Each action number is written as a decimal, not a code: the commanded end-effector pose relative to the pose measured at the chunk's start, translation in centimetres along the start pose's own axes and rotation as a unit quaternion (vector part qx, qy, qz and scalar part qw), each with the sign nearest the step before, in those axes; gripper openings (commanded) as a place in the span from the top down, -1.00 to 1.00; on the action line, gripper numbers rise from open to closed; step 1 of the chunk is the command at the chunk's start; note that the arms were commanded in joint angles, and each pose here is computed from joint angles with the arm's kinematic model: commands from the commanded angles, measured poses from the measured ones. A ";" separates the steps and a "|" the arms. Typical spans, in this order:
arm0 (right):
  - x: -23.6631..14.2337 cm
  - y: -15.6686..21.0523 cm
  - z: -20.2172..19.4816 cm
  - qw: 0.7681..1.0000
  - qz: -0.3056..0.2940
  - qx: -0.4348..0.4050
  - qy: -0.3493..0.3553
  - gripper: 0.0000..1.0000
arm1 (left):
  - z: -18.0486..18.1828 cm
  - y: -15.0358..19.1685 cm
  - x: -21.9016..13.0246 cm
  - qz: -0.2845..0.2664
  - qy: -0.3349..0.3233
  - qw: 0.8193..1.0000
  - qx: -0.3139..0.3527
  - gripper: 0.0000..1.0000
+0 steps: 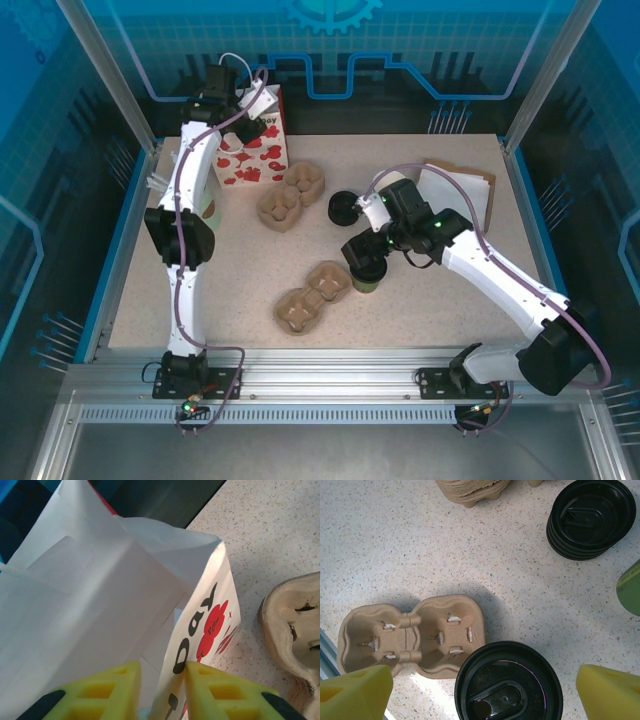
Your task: Pack the takeout coffee
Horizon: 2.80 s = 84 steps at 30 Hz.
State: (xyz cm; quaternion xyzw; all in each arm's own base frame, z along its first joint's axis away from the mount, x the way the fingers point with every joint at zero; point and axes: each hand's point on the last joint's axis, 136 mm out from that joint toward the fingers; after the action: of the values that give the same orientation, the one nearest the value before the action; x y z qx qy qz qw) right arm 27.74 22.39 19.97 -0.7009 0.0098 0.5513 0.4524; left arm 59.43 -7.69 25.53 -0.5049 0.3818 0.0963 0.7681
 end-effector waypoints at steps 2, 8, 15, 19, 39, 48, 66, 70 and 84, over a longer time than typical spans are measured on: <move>0.2 -0.9 0.4 1.000 -0.008 -0.003 -0.007 -0.91 | -0.4 -1.6 -2.5 -0.023 0.008 1.000 0.007 0.47; 0.4 -0.9 0.5 1.000 -0.007 -0.005 -0.010 -0.91 | -0.7 -2.5 -3.5 -0.037 0.007 0.999 0.013 0.73; -0.1 -1.1 0.6 1.000 -0.010 -0.008 -0.011 -0.91 | -0.7 -3.9 -5.2 -0.055 -0.014 0.998 0.031 0.96; -0.5 -1.4 0.7 1.000 -0.017 -0.010 -0.011 -0.91 | -0.9 -6.3 -7.9 -0.085 -0.049 0.994 0.052 1.00; -8.1 -4.3 1.1 0.989 -0.143 -0.029 0.026 -0.90 | -14.5 -11.6 -29.6 -0.202 -0.096 0.970 0.098 1.00; -10.2 -3.7 1.7 0.984 -0.167 -0.046 0.031 -0.90 | -21.1 -6.0 -33.6 -0.142 -0.021 0.989 0.024 1.00; -9.3 -2.8 1.8 0.988 -0.145 -0.046 0.026 -0.91 | -22.7 9.7 -27.5 0.073 -0.038 0.995 -0.064 1.00; -8.9 -2.7 1.8 0.989 -0.139 -0.043 0.021 -0.91 | -22.8 10.5 -25.7 0.085 -0.053 0.994 -0.053 1.00; -8.8 -1.8 1.7 0.990 -0.129 -0.040 0.028 -0.91 | -25.4 10.1 -20.0 0.086 -0.030 0.994 -0.063 1.00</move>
State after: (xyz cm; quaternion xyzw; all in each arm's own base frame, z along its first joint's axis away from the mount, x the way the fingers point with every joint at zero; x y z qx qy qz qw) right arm 24.75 20.22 28.23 -0.7296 -0.0870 0.4610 0.4976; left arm 26.84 -18.39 27.10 -0.4874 0.3954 0.2161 0.7479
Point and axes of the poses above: each hand's point on the last joint's axis, 136 mm out from that joint toward the fingers, its own x axis out along the fingers, its own z axis along the line the jaws close on, y = z × x, and after that the axes turned 14 degrees about -x, right-handed
